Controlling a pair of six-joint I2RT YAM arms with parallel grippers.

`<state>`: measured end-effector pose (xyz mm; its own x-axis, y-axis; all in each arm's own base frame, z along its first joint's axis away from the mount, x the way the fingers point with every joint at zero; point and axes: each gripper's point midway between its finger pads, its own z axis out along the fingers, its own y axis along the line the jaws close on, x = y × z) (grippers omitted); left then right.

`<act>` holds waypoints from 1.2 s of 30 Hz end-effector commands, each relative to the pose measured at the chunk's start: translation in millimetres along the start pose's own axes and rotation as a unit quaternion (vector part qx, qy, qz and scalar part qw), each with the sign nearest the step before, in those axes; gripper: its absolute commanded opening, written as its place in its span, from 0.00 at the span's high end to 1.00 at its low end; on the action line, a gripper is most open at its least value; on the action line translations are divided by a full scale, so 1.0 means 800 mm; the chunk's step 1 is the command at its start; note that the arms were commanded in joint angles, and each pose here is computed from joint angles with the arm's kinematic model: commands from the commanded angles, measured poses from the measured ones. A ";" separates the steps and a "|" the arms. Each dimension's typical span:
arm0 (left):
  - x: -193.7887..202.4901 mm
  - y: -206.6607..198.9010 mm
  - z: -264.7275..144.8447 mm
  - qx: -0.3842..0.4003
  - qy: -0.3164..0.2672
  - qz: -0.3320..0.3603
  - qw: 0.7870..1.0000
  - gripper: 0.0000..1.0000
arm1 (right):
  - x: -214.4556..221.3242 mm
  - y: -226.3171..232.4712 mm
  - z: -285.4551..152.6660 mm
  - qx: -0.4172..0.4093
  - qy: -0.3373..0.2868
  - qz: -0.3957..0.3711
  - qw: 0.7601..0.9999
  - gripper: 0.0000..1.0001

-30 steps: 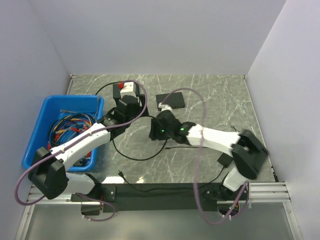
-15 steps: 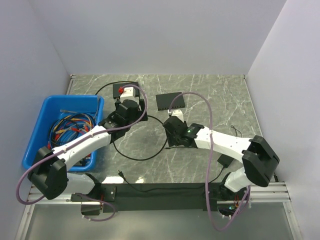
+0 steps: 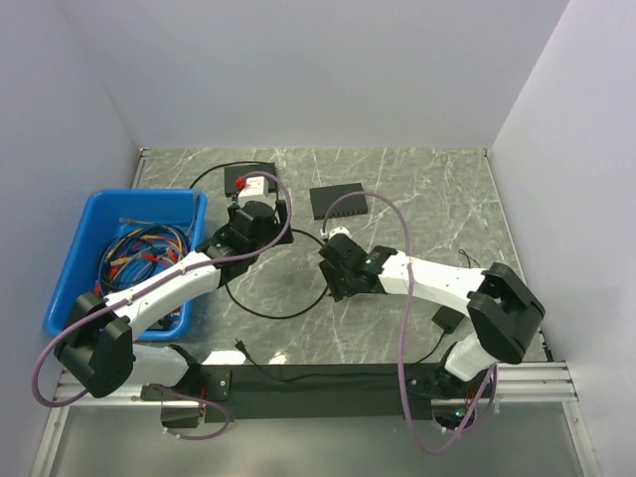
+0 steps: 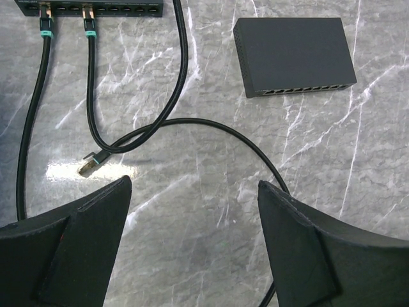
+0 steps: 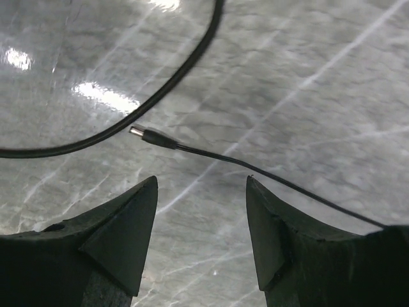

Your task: Insert the plug into the switch port

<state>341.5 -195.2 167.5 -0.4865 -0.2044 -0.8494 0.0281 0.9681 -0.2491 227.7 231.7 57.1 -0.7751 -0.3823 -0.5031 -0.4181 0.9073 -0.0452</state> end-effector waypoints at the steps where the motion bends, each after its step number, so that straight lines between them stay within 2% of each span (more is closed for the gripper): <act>1: -0.015 -0.011 -0.007 0.019 -0.021 -0.022 0.999 0.14 | -0.002 0.020 0.007 -0.028 -0.003 -0.024 0.999 0.36; 10: -0.011 -0.009 -0.005 0.016 -0.019 -0.022 0.999 0.14 | 0.002 0.044 0.025 -0.050 0.008 -0.031 0.998 0.36; 19: -0.009 -0.007 -0.006 0.016 -0.018 -0.019 1.000 0.14 | 0.012 0.039 0.052 -0.017 0.028 -0.044 0.998 0.36; 30: -0.009 -0.005 -0.005 0.013 -0.019 -0.017 1.000 0.14 | -0.014 0.044 0.017 -0.002 -0.007 -0.054 0.998 0.37; 36: -0.007 -0.005 -0.004 0.013 -0.017 -0.015 1.000 0.14 | -0.017 0.040 0.020 0.023 -0.008 -0.066 0.998 0.37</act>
<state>339.2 -193.8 162.8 -0.4917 -0.2112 -0.8448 0.0209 0.9670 -0.2539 219.7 264.2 29.4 -0.7348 -0.5045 -0.4534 -0.5123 0.8509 -0.1166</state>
